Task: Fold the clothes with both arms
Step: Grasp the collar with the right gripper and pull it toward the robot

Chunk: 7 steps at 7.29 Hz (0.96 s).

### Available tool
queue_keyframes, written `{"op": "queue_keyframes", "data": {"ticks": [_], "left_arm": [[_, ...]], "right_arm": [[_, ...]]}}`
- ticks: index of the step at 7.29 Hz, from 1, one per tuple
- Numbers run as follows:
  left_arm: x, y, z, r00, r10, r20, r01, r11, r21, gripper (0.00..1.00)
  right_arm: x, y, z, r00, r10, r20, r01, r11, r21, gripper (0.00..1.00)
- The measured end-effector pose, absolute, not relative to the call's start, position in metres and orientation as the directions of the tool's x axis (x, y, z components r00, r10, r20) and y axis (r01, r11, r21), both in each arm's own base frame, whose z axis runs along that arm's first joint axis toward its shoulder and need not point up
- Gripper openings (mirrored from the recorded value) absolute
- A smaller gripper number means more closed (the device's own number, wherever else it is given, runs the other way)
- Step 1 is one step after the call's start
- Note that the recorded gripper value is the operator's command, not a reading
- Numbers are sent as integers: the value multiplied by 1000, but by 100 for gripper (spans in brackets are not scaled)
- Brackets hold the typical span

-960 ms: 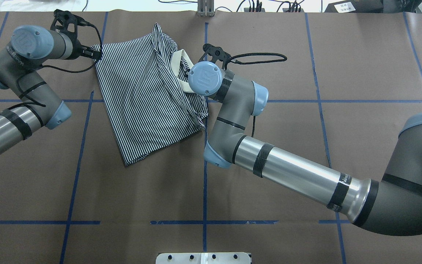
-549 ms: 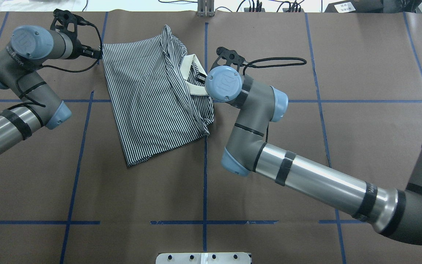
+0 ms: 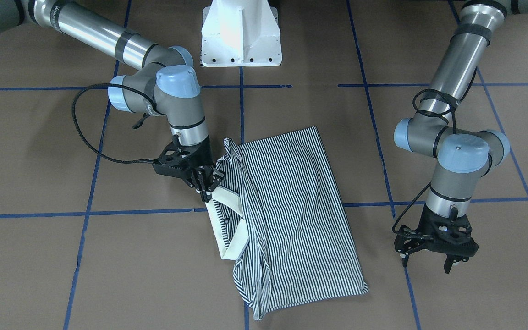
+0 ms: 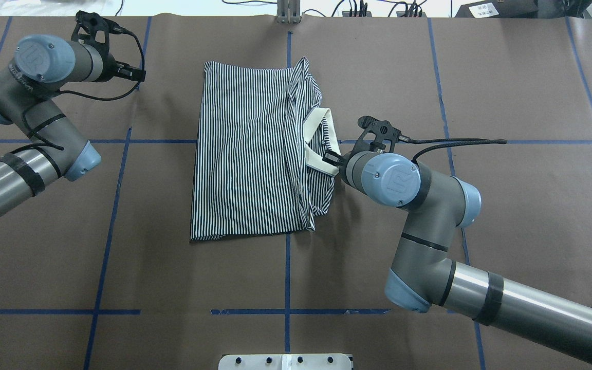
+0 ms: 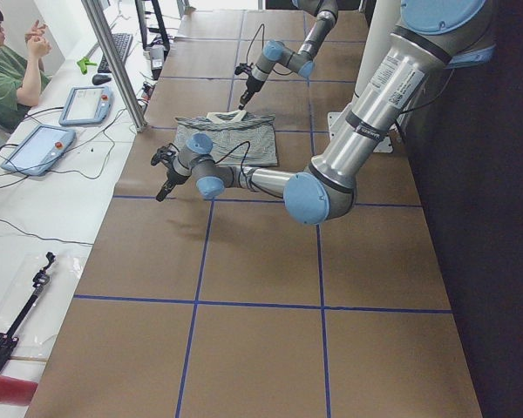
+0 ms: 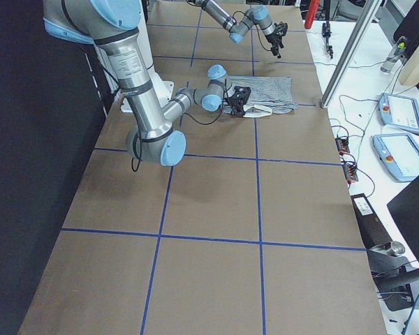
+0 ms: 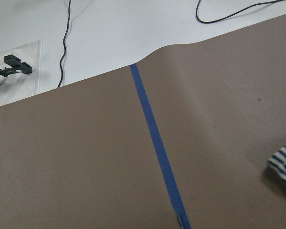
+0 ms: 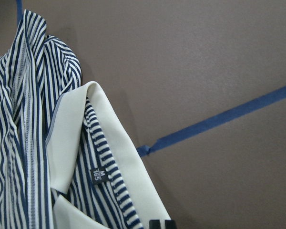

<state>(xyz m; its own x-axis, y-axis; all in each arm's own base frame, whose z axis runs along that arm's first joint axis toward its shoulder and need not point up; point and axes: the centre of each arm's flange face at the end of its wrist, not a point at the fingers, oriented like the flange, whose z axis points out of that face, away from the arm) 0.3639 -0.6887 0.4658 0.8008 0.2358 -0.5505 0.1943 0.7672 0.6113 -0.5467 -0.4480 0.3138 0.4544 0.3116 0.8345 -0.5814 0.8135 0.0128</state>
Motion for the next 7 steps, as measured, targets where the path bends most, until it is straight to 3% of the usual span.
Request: {"op": "queue_keyframes", "data": {"ticks": [1, 7], "left_arm": [[363, -687, 466, 800, 237, -552, 196, 766, 613, 100], [360, -678, 453, 783, 242, -573, 218, 756, 617, 100]], "right_arm": [[-542, -442, 323, 463, 310, 830, -582, 813, 21, 99], [-539, -425, 274, 573, 181, 799, -470, 871, 140, 100]]}}
